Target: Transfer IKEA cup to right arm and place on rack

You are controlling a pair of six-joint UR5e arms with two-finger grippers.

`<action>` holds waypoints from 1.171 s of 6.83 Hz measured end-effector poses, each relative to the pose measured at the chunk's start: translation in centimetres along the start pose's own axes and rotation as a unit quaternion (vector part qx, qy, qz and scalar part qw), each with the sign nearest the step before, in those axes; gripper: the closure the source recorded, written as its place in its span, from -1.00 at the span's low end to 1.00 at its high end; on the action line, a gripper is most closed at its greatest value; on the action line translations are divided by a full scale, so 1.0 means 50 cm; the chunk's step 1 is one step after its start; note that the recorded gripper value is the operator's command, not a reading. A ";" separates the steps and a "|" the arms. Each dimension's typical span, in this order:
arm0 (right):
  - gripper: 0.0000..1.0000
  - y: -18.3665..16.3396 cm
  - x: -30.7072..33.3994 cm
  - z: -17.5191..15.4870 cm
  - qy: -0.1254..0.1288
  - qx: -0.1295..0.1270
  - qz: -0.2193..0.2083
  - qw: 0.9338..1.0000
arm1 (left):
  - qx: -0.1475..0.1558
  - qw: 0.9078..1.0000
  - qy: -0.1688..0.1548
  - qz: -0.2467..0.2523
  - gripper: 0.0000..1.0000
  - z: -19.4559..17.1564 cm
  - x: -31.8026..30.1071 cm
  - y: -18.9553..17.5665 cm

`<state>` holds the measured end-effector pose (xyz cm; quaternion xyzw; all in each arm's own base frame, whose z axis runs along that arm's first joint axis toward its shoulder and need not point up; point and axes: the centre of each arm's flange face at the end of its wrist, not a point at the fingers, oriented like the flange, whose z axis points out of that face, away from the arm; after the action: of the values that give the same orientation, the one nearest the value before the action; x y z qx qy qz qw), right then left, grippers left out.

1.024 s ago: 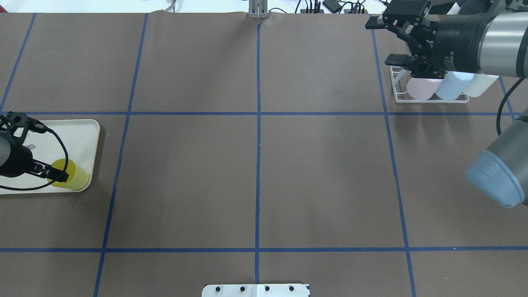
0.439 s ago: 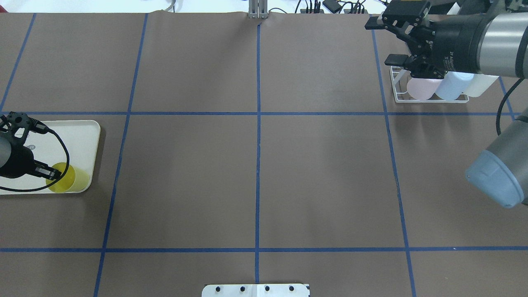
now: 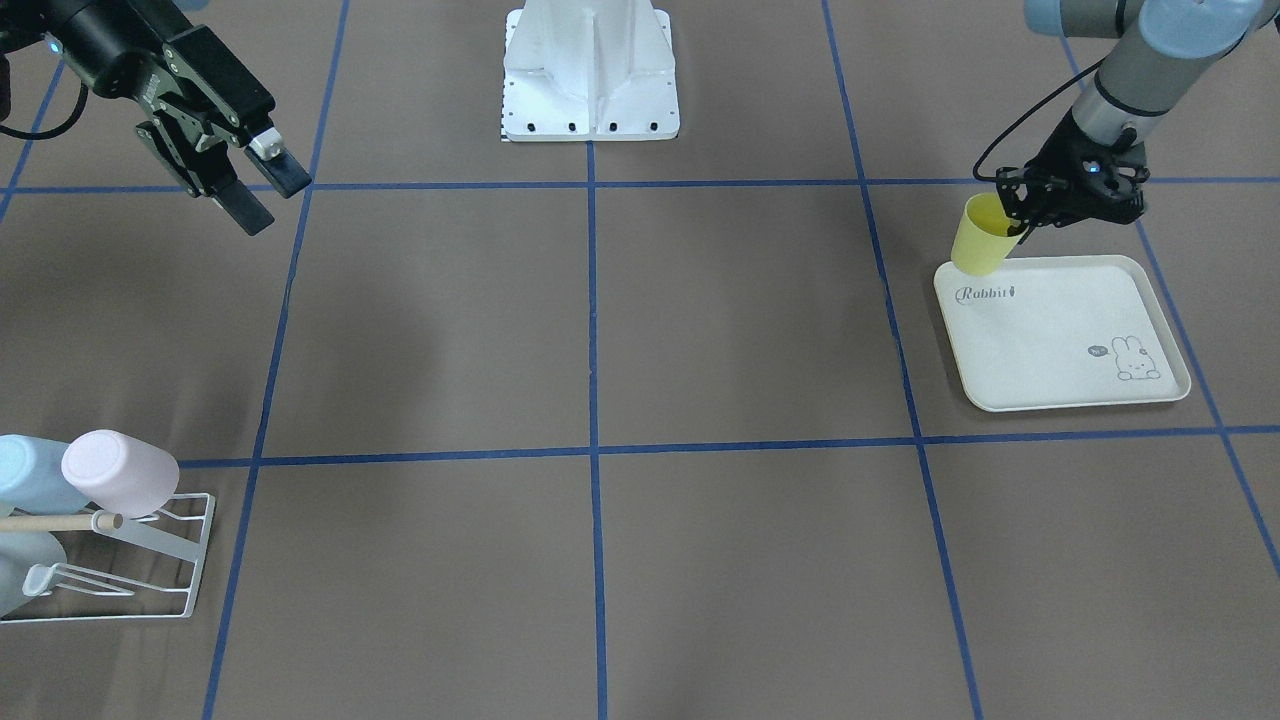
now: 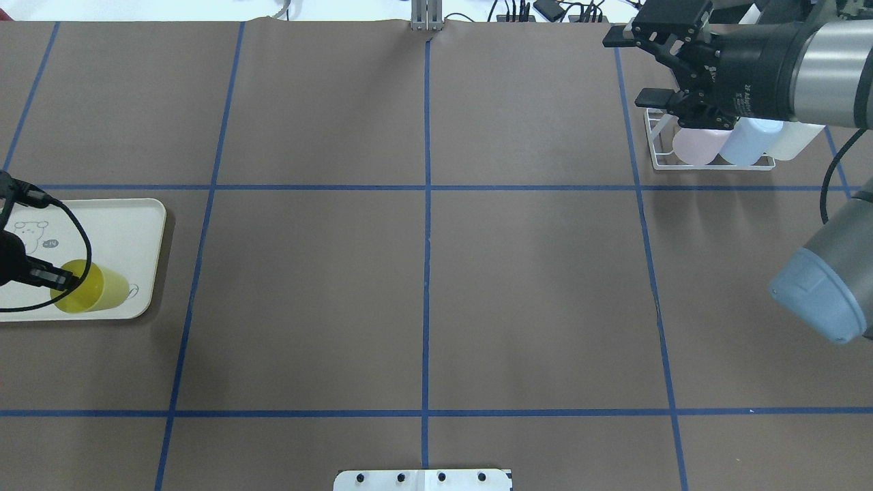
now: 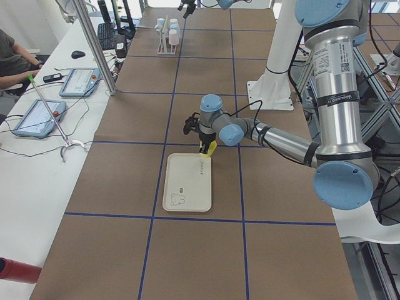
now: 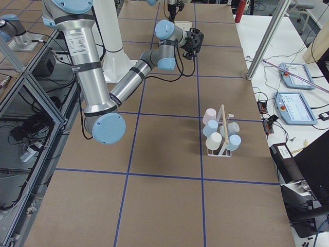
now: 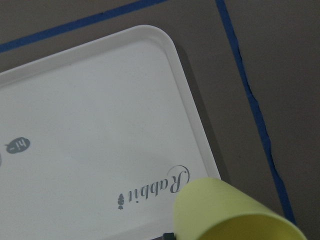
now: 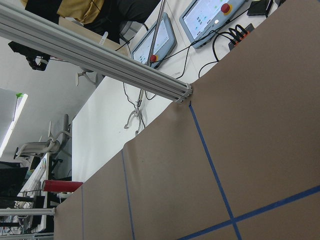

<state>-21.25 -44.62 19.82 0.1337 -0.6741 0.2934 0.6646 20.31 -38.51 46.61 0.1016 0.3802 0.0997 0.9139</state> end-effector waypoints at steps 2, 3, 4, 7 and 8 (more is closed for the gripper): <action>-1.00 0.009 0.003 0.007 -0.007 -0.007 -0.003 1.000 | 0.059 0.997 0.000 -0.059 1.00 -0.106 -0.024 -0.068; -1.00 0.013 0.005 0.011 -0.009 -0.010 -0.004 1.000 | 0.087 0.990 0.018 -0.106 1.00 -0.142 0.004 -0.115; -1.00 0.015 0.007 0.014 -0.009 -0.011 -0.004 1.000 | 0.114 0.978 0.048 -0.167 1.00 -0.178 0.056 -0.174; -1.00 0.015 0.004 0.017 -0.011 -0.009 -0.005 1.000 | 0.183 0.928 0.151 -0.287 1.00 -0.240 0.178 -0.300; -1.00 0.014 0.002 0.017 -0.013 -0.006 -0.005 1.000 | 0.217 0.903 0.200 -0.311 1.00 -0.237 0.203 -0.313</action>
<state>-22.36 -44.54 19.80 0.1369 -0.6836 0.2845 0.6580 20.51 -49.59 27.50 0.1514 0.5799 -0.2562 0.7584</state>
